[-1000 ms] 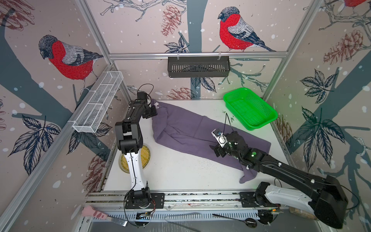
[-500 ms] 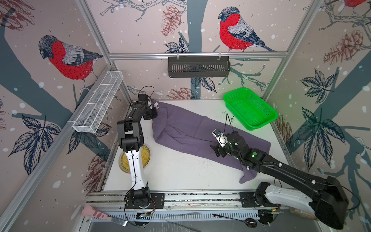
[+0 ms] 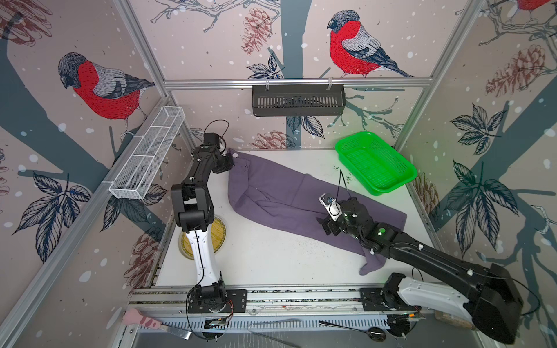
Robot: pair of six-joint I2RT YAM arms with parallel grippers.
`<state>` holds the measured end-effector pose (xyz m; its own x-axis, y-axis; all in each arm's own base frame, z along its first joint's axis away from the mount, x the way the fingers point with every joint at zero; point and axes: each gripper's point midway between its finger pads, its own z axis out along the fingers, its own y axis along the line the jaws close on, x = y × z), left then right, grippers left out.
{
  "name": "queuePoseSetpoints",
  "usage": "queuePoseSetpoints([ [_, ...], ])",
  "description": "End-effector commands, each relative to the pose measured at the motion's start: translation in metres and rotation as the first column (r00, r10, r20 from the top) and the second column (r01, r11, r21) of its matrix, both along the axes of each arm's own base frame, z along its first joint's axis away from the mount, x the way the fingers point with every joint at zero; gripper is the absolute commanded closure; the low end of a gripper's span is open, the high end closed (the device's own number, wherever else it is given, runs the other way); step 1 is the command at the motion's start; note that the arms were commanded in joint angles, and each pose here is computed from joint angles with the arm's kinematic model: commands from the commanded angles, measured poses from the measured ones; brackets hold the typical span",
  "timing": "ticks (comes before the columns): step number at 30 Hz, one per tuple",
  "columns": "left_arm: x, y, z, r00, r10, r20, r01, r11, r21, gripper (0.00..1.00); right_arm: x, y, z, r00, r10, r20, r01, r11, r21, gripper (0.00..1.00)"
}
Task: Fold and stack the trousers
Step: Smooth out the trousers at the center of the table.
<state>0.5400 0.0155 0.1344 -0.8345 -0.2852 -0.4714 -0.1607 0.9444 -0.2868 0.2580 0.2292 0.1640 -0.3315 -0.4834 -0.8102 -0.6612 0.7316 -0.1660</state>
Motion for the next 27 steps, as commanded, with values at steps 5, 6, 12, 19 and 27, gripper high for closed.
queuePoseSetpoints([
  [5,-0.033,0.037,0.018,0.994,0.106,-0.013,-0.101,0.977,0.185,0.97,0.01,-0.008,-0.01,0.999,-0.051,-0.008,0.051,0.998,-0.026,0.14],
  [6,-0.037,0.043,0.019,0.992,0.124,-0.013,-0.119,0.972,0.205,0.97,0.012,-0.011,-0.013,0.998,-0.063,-0.012,0.062,0.997,-0.035,0.13],
  [12,-0.069,0.082,0.019,0.964,0.265,0.008,-0.253,0.911,0.326,0.97,0.016,-0.024,-0.025,0.995,-0.096,-0.033,0.094,0.994,-0.063,0.13],
  [19,-0.099,0.116,0.007,0.93,0.367,-0.017,-0.312,0.814,0.49,0.95,0.019,-0.035,-0.033,0.992,-0.118,-0.052,0.114,0.99,-0.079,0.13],
  [27,-0.111,0.131,-0.024,0.909,0.408,-0.084,-0.3,0.78,0.549,0.91,0.023,-0.055,-0.034,0.981,-0.184,-0.067,0.178,0.98,-0.094,0.13],
])
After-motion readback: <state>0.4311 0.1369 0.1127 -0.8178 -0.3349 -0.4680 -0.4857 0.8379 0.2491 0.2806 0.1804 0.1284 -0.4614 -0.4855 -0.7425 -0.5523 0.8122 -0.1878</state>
